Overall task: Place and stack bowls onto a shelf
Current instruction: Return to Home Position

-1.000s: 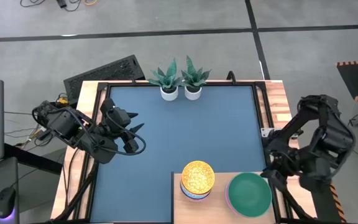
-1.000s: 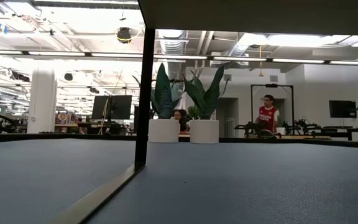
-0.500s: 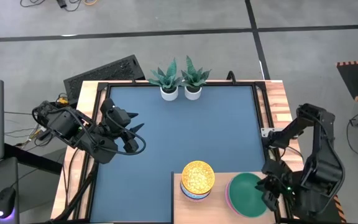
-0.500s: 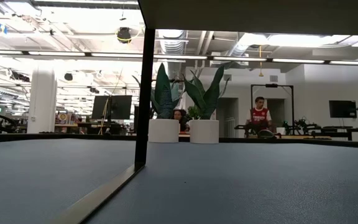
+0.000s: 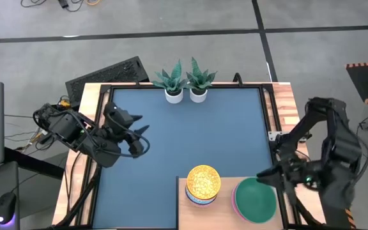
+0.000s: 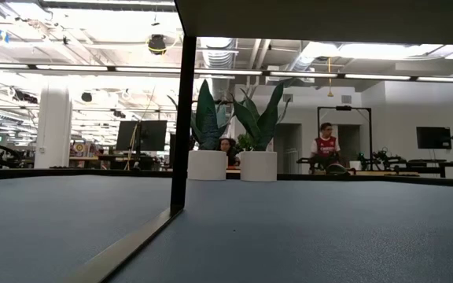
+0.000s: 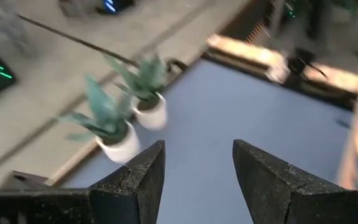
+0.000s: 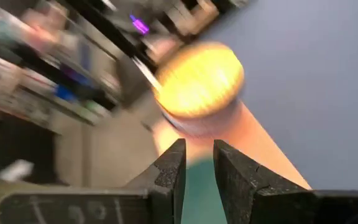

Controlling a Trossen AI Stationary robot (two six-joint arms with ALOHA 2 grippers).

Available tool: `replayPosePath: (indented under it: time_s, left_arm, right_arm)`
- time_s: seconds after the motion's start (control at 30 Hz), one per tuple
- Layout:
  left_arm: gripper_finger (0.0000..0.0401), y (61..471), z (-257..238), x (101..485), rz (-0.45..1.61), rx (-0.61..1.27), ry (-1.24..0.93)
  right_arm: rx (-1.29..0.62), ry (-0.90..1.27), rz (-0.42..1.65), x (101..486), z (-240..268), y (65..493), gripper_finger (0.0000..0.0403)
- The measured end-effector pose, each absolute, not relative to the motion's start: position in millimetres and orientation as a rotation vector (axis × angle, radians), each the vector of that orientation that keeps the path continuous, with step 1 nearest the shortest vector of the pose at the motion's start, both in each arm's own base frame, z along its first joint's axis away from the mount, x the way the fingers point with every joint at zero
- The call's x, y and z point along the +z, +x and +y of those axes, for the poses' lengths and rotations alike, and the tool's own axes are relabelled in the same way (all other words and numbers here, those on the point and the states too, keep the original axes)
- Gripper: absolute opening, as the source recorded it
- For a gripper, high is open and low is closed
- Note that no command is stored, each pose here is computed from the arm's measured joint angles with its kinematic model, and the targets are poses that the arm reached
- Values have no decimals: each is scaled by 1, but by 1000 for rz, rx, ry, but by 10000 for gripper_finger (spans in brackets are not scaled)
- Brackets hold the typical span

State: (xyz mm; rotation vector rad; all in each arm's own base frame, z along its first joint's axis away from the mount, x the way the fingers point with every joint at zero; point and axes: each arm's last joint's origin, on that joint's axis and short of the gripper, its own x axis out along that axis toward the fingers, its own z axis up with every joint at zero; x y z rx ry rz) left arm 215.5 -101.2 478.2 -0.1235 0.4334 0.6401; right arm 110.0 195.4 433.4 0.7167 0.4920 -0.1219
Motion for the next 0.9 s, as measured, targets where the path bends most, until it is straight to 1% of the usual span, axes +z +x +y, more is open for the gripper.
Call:
replayPosePath:
  time_s: [0.1,0.2,0.27,0.37,0.4,0.47,0.53,0.6,0.63,0.67,0.7,0.8,0.9]
  left_arm:
    - [175,216,-104,476,525,536,-183]
    - [175,216,-108,473,611,434,-228]
    - [175,217,-109,474,615,410,-249]
    - [175,220,-110,477,592,365,-126]
    - [175,224,-113,481,565,321,-87]
    - [175,229,-118,492,504,151,-41]
    - [175,230,-124,509,400,-103,-14]
    - [175,224,-123,530,233,-353,25]
    - [175,218,-120,539,164,-454,47]
    - [175,211,-115,545,127,-512,59]
    - [175,205,-108,548,114,-526,60]
    - [175,184,-89,550,164,-476,54]
    - [175,168,-79,550,187,-480,83]
  right_arm:
    - [-29,715,383,455,187,111,106]
    - [70,586,370,466,178,109,106]
    - [83,573,324,473,175,110,106]
    - [164,282,269,480,175,112,106]
    - [193,231,247,483,172,113,106]
    - [286,232,198,497,155,111,106]
    - [428,240,108,516,132,104,106]
    - [568,199,4,528,110,94,106]
    - [631,174,-34,531,100,89,106]
    - [672,158,-64,534,89,82,106]
    - [683,149,-78,533,79,76,106]
    - [610,148,-104,525,53,62,106]
    - [561,164,-142,508,33,45,106]
